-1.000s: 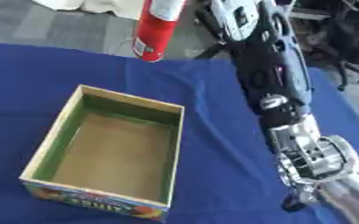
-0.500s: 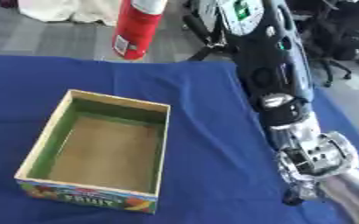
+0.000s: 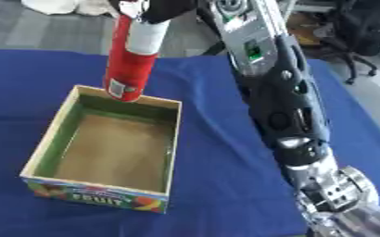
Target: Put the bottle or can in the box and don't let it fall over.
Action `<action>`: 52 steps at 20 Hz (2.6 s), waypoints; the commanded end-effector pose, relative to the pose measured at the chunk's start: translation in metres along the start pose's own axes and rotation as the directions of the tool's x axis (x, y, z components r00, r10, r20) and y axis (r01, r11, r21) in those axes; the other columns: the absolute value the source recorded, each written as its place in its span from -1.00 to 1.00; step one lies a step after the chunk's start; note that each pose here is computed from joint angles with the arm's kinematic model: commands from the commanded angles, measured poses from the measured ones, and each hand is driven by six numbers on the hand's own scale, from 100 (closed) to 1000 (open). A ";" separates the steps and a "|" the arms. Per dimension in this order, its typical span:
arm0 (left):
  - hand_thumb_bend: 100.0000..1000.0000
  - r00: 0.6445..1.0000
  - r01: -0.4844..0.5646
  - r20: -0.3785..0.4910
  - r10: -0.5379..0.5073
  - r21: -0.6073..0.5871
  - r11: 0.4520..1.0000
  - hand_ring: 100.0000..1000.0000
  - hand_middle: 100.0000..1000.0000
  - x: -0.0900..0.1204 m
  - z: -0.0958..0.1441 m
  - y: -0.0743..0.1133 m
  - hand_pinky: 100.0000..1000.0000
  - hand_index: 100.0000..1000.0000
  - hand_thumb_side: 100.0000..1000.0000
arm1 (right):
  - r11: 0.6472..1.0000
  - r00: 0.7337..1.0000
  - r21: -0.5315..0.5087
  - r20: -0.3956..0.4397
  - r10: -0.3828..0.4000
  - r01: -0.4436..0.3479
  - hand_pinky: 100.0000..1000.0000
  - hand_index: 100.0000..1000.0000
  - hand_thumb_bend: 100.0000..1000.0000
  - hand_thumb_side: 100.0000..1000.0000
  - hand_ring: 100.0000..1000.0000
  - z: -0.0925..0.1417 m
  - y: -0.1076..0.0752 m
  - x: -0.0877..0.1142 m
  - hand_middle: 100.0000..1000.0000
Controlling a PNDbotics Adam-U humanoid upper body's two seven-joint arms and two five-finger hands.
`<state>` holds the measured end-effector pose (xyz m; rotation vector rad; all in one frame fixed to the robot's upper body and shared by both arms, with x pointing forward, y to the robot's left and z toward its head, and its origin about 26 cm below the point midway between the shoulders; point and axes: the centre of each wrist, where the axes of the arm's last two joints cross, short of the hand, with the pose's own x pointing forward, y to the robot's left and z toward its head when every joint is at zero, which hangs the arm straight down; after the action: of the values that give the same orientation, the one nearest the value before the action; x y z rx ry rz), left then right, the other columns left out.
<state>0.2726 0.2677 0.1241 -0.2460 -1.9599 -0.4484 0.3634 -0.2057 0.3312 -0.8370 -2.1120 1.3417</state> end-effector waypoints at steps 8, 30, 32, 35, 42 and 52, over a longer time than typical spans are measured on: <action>-0.69 0.999 0.036 0.036 -0.037 0.022 0.999 0.51 0.14 0.009 -0.003 0.005 -0.16 0.14 0.65 | 0.999 0.998 0.023 0.038 0.048 -0.049 -0.86 -0.52 -0.90 -1.00 -0.90 0.013 0.022 0.010 -0.64; -0.69 0.997 0.053 0.047 -0.054 0.031 0.998 0.51 0.14 0.010 -0.005 0.005 -0.16 0.14 0.68 | 0.977 0.982 0.105 0.034 0.186 -0.188 0.67 0.70 -0.65 -0.18 0.91 0.015 0.026 0.001 0.69; -0.69 0.997 0.052 0.047 -0.054 0.030 0.998 0.51 0.14 0.010 -0.005 0.005 -0.16 0.14 0.68 | 0.977 0.982 0.096 0.024 0.187 -0.188 0.67 0.69 -0.66 -0.18 0.90 0.015 0.024 0.001 0.68; -0.69 0.998 0.051 0.047 -0.052 0.026 0.998 0.51 0.14 0.010 -0.005 0.005 -0.16 0.14 0.68 | 0.979 0.983 0.085 0.016 0.184 -0.185 0.67 0.70 -0.67 -0.16 0.89 0.016 0.022 0.003 0.68; -0.69 0.998 0.051 0.046 -0.052 0.023 0.998 0.51 0.14 0.010 -0.005 0.005 -0.16 0.14 0.68 | 0.987 0.987 0.025 0.019 0.161 -0.162 0.74 0.77 -0.79 0.34 0.94 0.018 0.010 0.009 0.74; -0.70 0.998 0.050 0.044 -0.051 0.014 0.999 0.51 0.14 0.010 -0.006 0.004 -0.16 0.14 0.68 | 0.986 0.996 -0.135 -0.028 0.089 -0.092 0.82 0.81 -0.92 0.36 0.91 0.024 -0.032 0.016 0.74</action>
<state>0.2751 0.2697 0.1289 -0.1989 -1.9911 -0.4464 0.3375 -0.2128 0.3380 -0.9665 -2.1629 1.2735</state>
